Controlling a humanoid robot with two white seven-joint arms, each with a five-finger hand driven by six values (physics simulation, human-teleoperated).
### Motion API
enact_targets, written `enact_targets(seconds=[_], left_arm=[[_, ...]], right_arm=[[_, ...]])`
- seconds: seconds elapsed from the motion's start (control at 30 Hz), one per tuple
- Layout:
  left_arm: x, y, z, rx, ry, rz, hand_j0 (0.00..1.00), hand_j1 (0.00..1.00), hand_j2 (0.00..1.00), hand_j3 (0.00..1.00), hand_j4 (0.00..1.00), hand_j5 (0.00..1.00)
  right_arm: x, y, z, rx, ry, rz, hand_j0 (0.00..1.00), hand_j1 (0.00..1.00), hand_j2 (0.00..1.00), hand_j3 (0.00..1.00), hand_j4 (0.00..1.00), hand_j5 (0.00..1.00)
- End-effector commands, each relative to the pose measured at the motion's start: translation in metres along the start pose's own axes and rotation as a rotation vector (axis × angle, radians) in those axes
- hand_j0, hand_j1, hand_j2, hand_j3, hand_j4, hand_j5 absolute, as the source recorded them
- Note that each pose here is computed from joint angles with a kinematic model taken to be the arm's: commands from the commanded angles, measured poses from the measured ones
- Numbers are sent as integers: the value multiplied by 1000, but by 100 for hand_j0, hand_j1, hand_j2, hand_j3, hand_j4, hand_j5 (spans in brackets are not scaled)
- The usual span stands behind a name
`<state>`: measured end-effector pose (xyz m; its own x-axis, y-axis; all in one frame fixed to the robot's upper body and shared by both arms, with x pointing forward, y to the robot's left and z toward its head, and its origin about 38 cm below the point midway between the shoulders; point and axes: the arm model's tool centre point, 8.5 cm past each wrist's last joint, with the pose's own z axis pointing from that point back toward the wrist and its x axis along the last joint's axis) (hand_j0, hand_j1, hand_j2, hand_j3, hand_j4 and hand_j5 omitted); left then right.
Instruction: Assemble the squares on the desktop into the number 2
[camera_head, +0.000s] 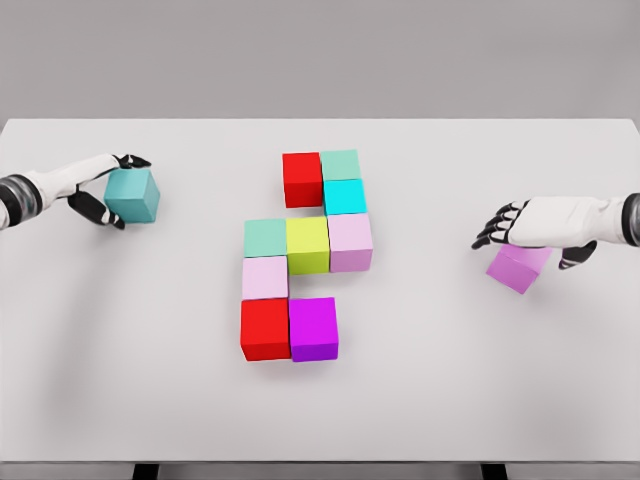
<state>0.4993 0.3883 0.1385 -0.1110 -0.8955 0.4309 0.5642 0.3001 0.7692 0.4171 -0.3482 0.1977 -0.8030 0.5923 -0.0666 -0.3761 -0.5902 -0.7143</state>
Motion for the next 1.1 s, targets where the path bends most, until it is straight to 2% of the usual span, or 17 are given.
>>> enact_targets(seconds=[0.0,0.1,0.2,0.4,0.53,0.63,0.73,0.87,0.93,1.07], left_arm=[[0,-2,-1,-6,1,-10,76,76,76,76,76,76],[0,0,0,-4,-5,-11,70,70,70,70,70,70],[2,0,0,-1,-12,-7,67,67,67,67,67,67],[12,10,-1,8,-50,9,67,67,67,67,67,67],[41,14,-16,-54,-104,12,66,66,66,66,66,66],[53,15,-24,-50,-131,33,66,66,66,66,66,66],[66,19,-38,-46,-127,74,66,66,66,66,66,66],[84,14,-56,-58,-134,112,66,66,66,66,66,66],[101,11,-68,-66,-152,127,66,66,66,66,66,66],[113,14,-75,-65,-161,140,66,66,66,66,66,66]], right_arm=[[0,0,0,-1,2,-1,100,100,100,100,100,100],[0,0,0,-1,2,-1,97,97,97,97,97,97],[0,0,0,-1,1,-1,84,84,84,84,84,84],[3,4,-4,13,-11,0,80,80,80,80,80,80],[3,4,-3,13,-10,-1,76,76,76,76,76,76],[3,3,-3,10,-9,1,73,73,73,73,73,73],[3,2,-3,6,-11,-1,66,66,66,66,66,66],[2,0,-1,-3,-9,-5,65,65,65,65,65,65],[2,-1,-1,-8,-9,-7,65,65,65,65,65,65],[2,-5,2,-38,-26,-36,65,65,65,65,65,65]])
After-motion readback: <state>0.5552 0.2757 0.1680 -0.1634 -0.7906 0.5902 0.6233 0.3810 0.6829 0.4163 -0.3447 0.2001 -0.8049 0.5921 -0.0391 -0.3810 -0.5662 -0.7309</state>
